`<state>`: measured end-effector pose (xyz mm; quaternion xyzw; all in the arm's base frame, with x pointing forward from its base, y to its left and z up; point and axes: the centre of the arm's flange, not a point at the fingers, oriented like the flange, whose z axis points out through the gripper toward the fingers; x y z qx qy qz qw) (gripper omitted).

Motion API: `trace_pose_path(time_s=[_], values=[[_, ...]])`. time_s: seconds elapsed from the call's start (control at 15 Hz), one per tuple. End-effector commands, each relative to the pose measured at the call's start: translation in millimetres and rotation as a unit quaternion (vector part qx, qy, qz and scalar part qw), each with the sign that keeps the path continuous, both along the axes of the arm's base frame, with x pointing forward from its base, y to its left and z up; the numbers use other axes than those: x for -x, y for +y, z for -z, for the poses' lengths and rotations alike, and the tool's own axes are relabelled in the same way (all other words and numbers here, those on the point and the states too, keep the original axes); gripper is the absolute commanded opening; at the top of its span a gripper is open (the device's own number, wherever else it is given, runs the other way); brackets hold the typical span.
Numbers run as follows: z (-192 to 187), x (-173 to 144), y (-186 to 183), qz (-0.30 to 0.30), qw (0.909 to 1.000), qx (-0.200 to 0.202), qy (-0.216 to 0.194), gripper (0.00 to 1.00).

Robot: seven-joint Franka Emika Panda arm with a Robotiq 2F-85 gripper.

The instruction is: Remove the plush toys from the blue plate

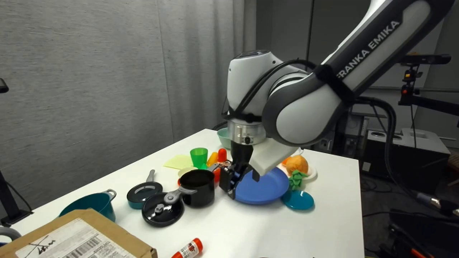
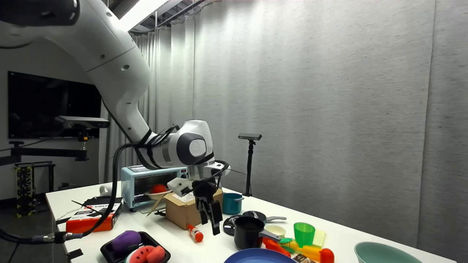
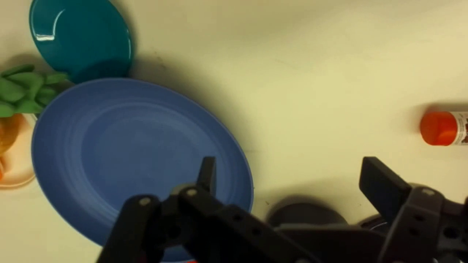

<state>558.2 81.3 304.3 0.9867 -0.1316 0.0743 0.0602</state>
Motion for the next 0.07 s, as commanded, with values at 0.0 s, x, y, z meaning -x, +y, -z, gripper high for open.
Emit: trace_pose_path(time_s=[0.0], values=[[-1.7,2.0,-1.0,0.0,1.0,0.0,0.0,1.0]])
